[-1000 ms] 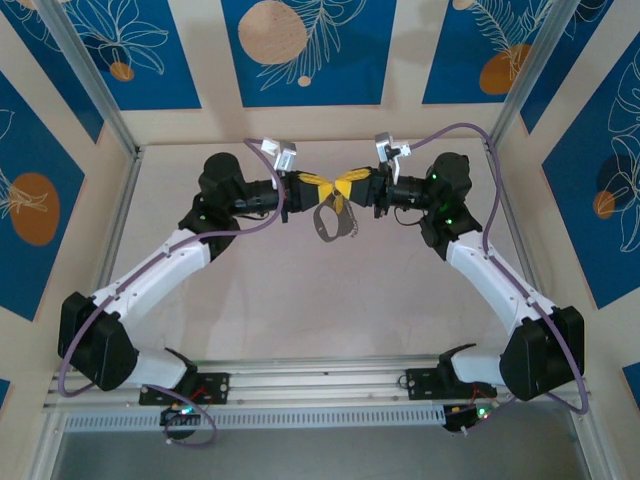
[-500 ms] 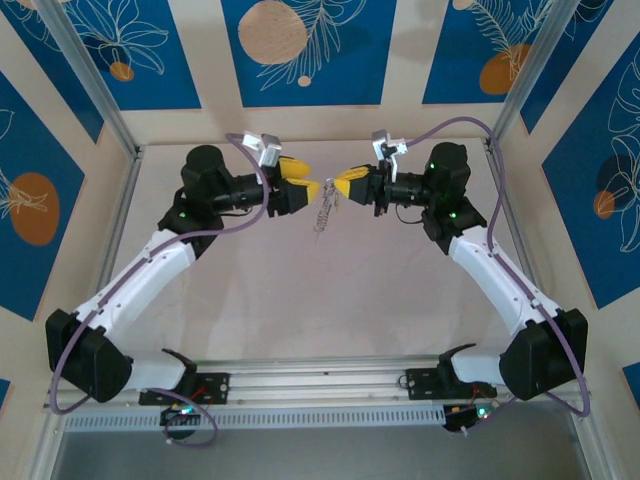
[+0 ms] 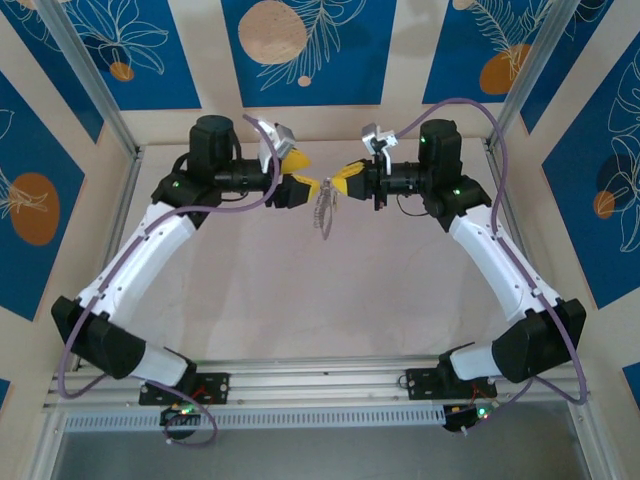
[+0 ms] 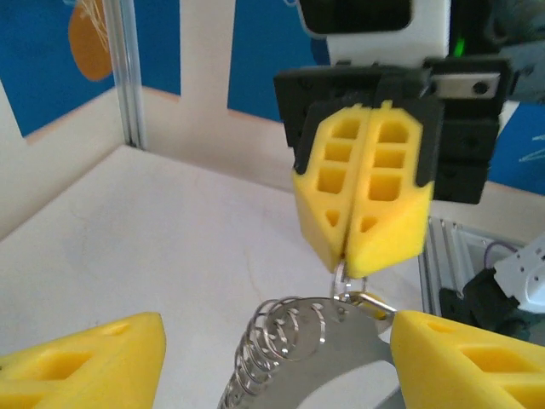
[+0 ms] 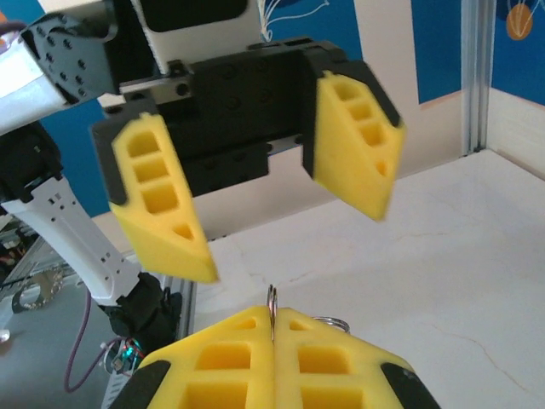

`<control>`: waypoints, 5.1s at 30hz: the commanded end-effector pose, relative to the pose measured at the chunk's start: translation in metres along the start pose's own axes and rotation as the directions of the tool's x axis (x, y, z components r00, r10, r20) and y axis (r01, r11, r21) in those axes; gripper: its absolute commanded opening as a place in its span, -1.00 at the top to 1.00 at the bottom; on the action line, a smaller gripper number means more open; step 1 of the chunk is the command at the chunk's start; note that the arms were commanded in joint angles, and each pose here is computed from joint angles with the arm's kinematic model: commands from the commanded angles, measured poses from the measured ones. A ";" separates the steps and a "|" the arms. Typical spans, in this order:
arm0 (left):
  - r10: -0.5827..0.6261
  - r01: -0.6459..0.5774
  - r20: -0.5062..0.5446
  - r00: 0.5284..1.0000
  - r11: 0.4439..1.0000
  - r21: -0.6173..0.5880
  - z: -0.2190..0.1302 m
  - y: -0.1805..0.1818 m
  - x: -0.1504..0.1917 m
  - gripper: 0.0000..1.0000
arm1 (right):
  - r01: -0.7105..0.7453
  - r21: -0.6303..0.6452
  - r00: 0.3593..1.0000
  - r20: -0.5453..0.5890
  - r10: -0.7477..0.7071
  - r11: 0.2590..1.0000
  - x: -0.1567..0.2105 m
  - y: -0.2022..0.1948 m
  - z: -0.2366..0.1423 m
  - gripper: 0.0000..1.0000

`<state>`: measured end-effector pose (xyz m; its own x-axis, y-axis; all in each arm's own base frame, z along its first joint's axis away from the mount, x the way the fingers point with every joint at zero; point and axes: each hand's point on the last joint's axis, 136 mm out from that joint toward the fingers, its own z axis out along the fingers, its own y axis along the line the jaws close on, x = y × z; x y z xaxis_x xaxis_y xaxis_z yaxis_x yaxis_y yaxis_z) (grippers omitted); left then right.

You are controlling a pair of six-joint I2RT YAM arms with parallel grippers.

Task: Put the keys on the keyring

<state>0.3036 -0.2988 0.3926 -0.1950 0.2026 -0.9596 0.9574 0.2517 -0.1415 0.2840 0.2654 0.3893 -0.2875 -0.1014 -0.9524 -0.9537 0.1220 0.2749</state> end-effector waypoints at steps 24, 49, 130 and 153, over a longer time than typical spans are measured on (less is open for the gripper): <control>0.006 0.006 -0.078 0.997 0.988 0.153 0.014 -0.015 0.014 -0.22 | 0.004 -0.066 0.998 -0.057 -0.008 0.998 0.011 0.015 0.010 1.00; -0.002 -0.003 0.030 1.000 0.986 0.169 0.022 -0.024 0.005 1.00 | 0.011 0.013 1.000 -0.015 -0.010 1.000 0.001 0.003 0.009 0.71; -0.035 -0.014 0.222 0.974 0.977 0.213 0.001 -0.048 -0.026 1.00 | -0.048 -0.068 0.979 0.193 0.060 0.997 -0.009 0.012 -0.003 1.00; -0.032 -0.026 0.274 0.961 0.978 0.208 -0.003 -0.050 -0.035 1.00 | -0.122 -0.086 0.984 0.121 0.132 0.989 0.022 0.012 0.016 1.00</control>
<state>0.2739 -0.3170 0.4128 -0.2251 -0.0289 -0.9739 0.9709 0.0768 -0.2267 0.2670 0.2815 0.3756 -0.3740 0.0478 -0.9262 -0.9253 0.0480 0.3761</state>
